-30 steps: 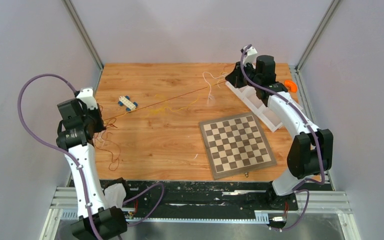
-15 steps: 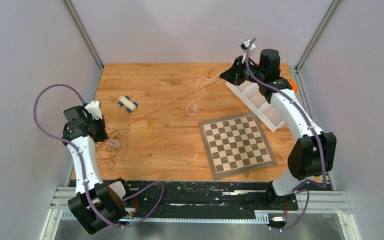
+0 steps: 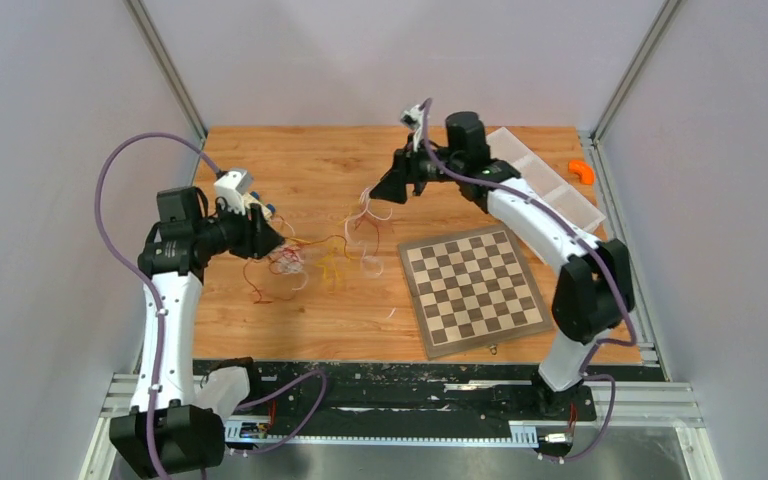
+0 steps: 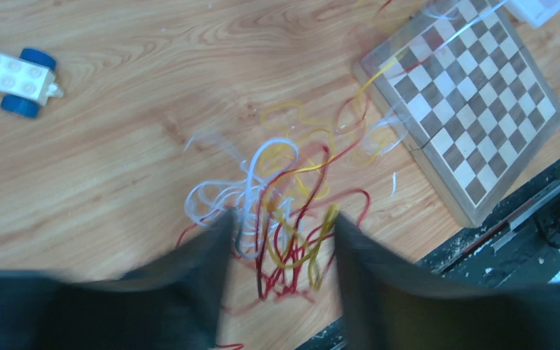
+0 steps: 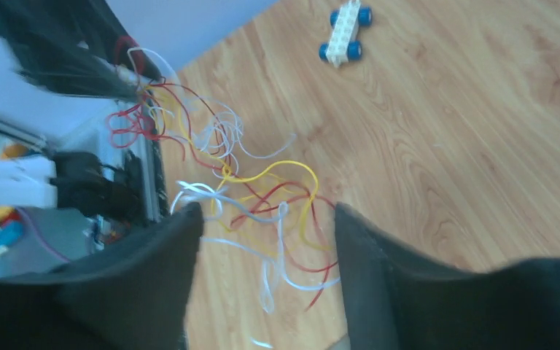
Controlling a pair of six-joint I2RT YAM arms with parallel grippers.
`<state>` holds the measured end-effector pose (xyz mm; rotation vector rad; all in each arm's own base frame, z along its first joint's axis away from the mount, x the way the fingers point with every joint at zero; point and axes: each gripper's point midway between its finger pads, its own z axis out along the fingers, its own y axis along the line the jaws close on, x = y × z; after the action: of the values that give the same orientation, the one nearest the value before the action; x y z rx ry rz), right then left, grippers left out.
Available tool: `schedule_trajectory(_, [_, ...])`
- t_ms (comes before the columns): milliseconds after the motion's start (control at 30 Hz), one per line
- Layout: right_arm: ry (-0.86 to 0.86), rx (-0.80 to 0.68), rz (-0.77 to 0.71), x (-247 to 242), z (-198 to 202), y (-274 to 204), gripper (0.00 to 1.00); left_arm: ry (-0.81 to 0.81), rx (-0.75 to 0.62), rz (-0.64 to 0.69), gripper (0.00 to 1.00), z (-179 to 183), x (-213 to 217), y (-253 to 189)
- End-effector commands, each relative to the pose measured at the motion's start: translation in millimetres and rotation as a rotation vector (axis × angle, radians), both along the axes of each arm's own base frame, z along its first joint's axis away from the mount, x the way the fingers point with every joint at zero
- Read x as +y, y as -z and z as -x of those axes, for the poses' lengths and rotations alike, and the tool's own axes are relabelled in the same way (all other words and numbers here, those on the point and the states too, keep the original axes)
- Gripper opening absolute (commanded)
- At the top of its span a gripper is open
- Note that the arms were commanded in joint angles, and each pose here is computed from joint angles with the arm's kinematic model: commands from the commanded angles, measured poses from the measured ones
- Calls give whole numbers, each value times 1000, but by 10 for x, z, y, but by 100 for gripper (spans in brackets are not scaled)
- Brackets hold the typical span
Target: Untangle the cables
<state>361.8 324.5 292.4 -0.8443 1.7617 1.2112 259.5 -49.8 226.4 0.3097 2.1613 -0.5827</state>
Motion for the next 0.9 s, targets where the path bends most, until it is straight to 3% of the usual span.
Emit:
schedule_trajectory(0, [48, 127, 133, 165, -255, 726, 79, -92, 25, 67, 77, -166, -106, -97])
schedule_trajectory(67, [84, 102, 168, 134, -311, 804, 84, -136, 79, -27, 86, -203, 63, 143])
schedule_trajectory(133, [99, 77, 197, 113, -304, 853, 84, -133, 159, -96, 89, -151, 168, 445])
schedule_trajectory(233, [40, 103, 199, 197, -154, 967, 83, -55, 245, -48, 89, -71, 67, 741])
schedule_trajectory(433, [-198, 221, 187, 680, 455, 1285, 70, 42, 236, 96, 76, -174, -259, 972])
schedule_trajectory(500, [-261, 255, 186, 822, 641, 1359, 64, 68, 275, 90, 64, -163, -314, 1133])
schedule_trajectory(633, [-346, 321, 176, 981, 958, 1447, 58, 113, 393, 92, 54, -27, -394, 1428])
schedule_trajectory(733, [-372, 361, 170, 1062, 1111, 1555, 57, 139, 414, 78, 57, -38, -453, 1595])
schedule_trajectory(767, [-377, 373, 172, 1093, 1150, 1595, 59, 132, 428, 57, 63, -41, -445, 1659])
schedule_trajectory(867, [-380, 417, 182, 1205, 1199, 1712, 68, 155, 525, 53, 70, -14, -523, 1841])
